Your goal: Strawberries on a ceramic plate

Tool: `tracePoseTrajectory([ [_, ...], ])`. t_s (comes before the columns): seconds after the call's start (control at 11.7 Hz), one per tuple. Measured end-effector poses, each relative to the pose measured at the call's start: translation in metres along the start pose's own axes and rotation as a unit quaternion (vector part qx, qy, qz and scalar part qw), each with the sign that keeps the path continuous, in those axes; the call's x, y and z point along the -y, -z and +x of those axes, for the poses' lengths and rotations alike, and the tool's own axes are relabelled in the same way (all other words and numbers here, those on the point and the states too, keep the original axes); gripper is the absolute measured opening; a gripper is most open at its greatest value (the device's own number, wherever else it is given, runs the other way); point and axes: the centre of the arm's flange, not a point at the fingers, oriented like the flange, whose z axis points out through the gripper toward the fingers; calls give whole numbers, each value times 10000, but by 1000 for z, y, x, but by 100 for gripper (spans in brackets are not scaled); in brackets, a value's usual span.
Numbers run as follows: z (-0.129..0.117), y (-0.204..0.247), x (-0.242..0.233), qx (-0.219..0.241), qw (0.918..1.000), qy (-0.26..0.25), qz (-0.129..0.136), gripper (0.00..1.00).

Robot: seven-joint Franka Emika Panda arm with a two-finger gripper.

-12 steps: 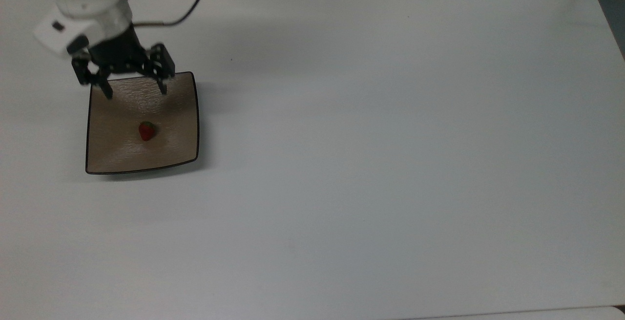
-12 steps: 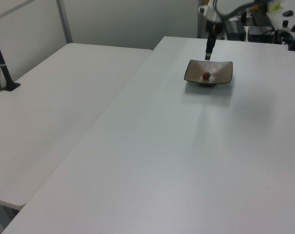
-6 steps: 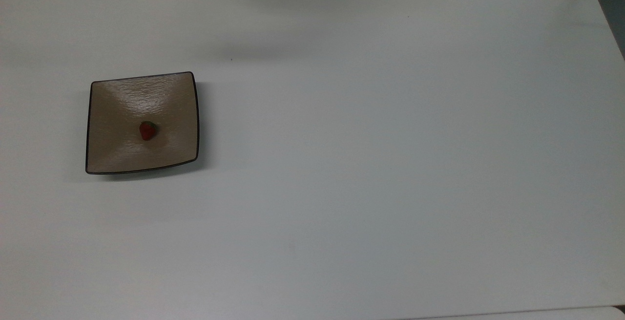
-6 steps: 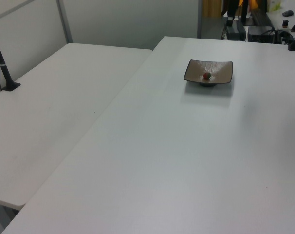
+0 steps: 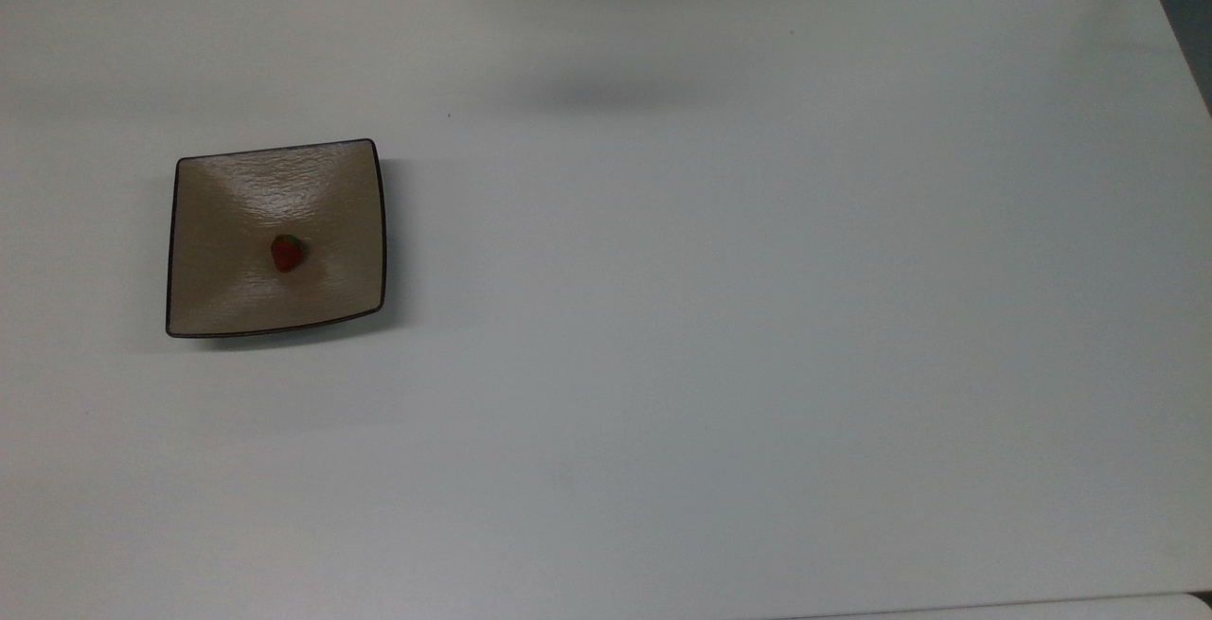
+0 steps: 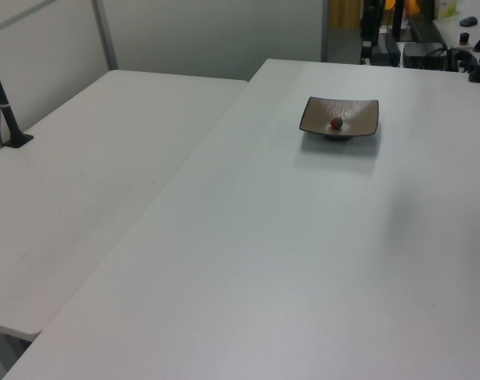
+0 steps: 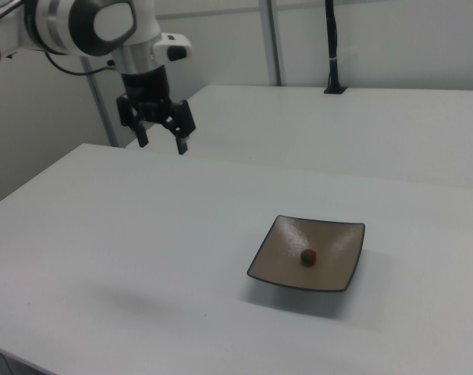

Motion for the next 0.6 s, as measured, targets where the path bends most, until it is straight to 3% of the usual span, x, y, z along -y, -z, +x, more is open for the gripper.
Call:
tracePoseTrajectory([
  [0.26, 2, -9, 28, 47, 9999, 148, 13, 100],
  [0.6, 8, -23, 29, -88, 9998, 175, -51, 100],
])
